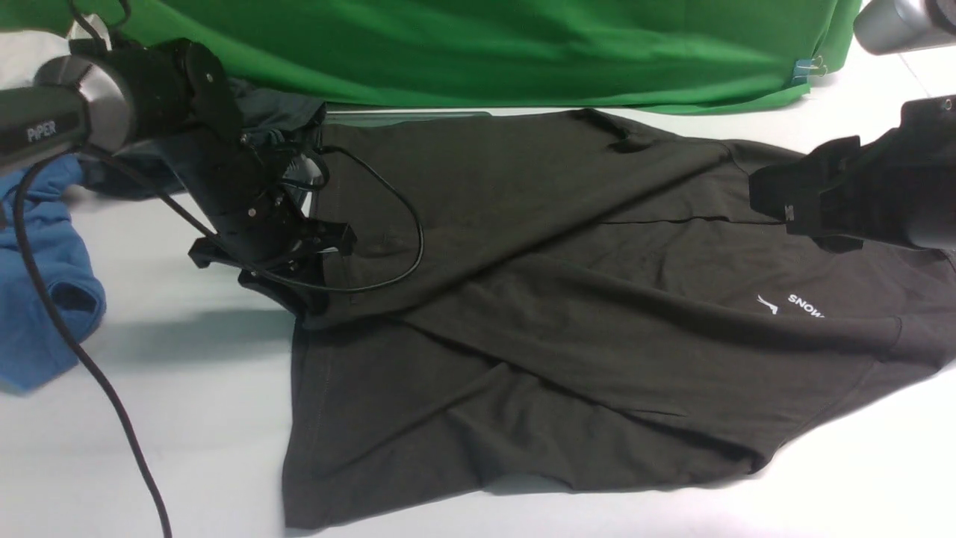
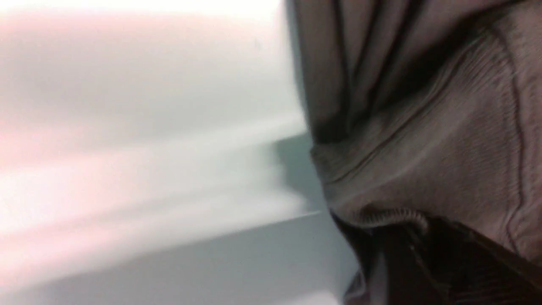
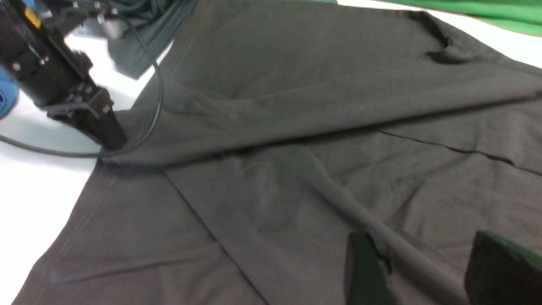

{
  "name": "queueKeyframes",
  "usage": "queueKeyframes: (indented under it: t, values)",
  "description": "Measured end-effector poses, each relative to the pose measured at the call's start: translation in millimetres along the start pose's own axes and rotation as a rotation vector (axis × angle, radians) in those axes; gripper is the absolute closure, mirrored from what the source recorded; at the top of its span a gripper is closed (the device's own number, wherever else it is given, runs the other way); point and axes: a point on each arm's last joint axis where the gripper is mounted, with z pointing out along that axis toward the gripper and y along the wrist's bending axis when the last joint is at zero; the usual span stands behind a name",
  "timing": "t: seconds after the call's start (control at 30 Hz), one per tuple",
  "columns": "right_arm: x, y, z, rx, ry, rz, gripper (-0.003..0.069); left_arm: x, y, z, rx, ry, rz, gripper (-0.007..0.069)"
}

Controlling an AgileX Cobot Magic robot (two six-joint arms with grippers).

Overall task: Fold a long-sleeved shirt on a white desktop.
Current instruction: 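Fold the left side of the dark shirt inward over its body with the left gripper, then grasp the near edge of the shirt at its hem and shoulder corners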

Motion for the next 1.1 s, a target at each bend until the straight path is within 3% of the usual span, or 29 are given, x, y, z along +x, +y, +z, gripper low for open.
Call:
queueKeyframes:
  t: [0.17, 0.43, 0.63, 0.87, 1.1]
  values:
    - [-0.6, 0.0, 0.0, 0.000, -0.006, 0.000, 0.0310, 6.4, -3.6, -15.9, -0.007, 0.011, 0.014, 0.0267]
    - [-1.0, 0.0, 0.0, 0.000, -0.011, 0.000, 0.0310, 44.9, -15.6, -52.0, 0.000, -0.017, -0.008, 0.0069]
    - [-1.4, 0.0, 0.0, 0.000, -0.016, 0.000, 0.0310, 111.6, -16.8, -36.9, 0.011, 0.058, -0.079, 0.0048]
    - [-4.4, -0.1, -0.1, 0.001, -0.048, 0.000, 0.0310, 185.5, -18.5, 14.9, 0.117, 0.100, -0.230, 0.0046]
    - [-6.6, -0.2, -0.2, 0.002, -0.072, 0.000, 0.0310, 187.5, -24.8, 29.7, 0.239, 0.086, -0.258, 0.0091]
